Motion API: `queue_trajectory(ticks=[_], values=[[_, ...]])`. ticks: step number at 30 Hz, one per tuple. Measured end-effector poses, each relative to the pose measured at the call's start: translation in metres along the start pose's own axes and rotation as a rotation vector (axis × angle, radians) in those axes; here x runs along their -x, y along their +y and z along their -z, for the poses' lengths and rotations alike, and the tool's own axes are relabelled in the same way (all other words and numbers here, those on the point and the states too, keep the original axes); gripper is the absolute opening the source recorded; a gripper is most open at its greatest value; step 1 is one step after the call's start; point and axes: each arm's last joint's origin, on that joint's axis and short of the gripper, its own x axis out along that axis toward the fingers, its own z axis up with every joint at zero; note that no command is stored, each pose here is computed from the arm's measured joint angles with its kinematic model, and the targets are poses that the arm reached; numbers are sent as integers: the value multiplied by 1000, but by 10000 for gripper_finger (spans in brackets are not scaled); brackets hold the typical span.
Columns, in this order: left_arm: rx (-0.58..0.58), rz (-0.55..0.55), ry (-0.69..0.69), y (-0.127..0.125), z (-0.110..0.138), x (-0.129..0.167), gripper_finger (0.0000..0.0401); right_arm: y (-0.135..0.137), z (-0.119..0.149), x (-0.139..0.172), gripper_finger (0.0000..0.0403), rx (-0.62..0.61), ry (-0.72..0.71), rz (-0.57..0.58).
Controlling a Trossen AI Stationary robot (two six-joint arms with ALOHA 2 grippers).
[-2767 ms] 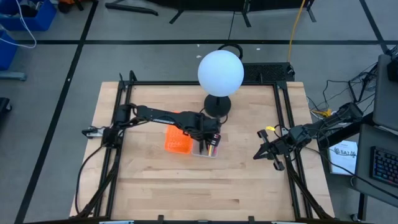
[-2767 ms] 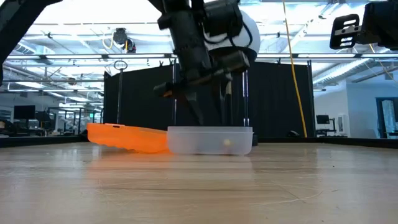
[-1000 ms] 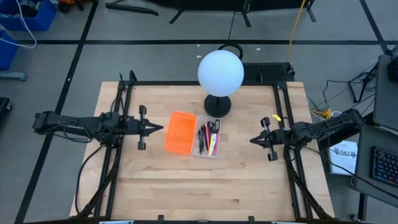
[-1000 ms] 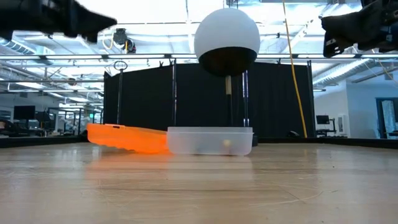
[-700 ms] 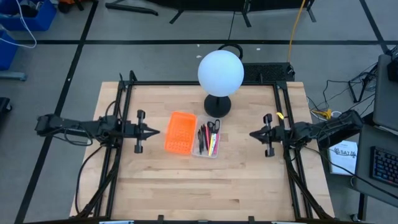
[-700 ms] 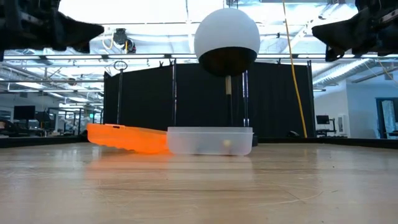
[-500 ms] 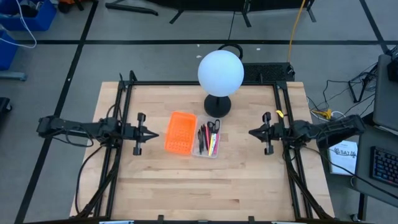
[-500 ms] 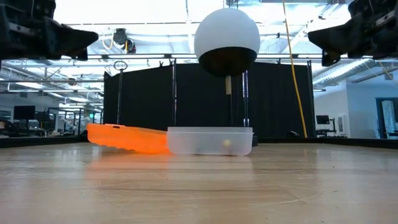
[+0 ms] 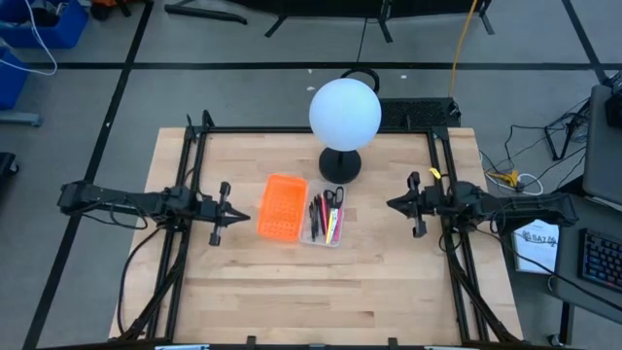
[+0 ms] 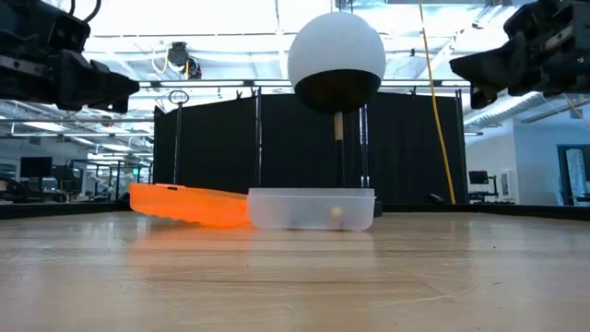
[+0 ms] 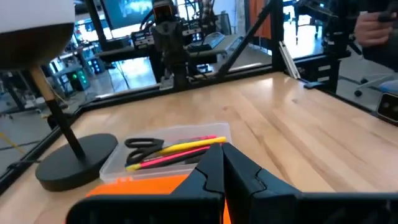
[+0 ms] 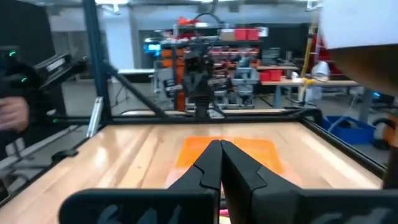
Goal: Pick & place school supplies into a supply box
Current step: Adjust the supply box
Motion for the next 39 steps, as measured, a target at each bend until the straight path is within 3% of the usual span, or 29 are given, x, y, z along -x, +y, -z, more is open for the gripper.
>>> queue_trajectory(ticks=[6, 19, 39], values=[[-32, -69, -26, -3, -4, 2, 1, 2, -2, 1, 0, 43, -23, -67], [-55, -139, -22, -16, -6, 11, 0, 3, -6, 10, 0, 36, -65, -72], [-45, -104, -25, -25, -7, 13, 2, 4, -4, 10, 0, 35, -50, -99]])
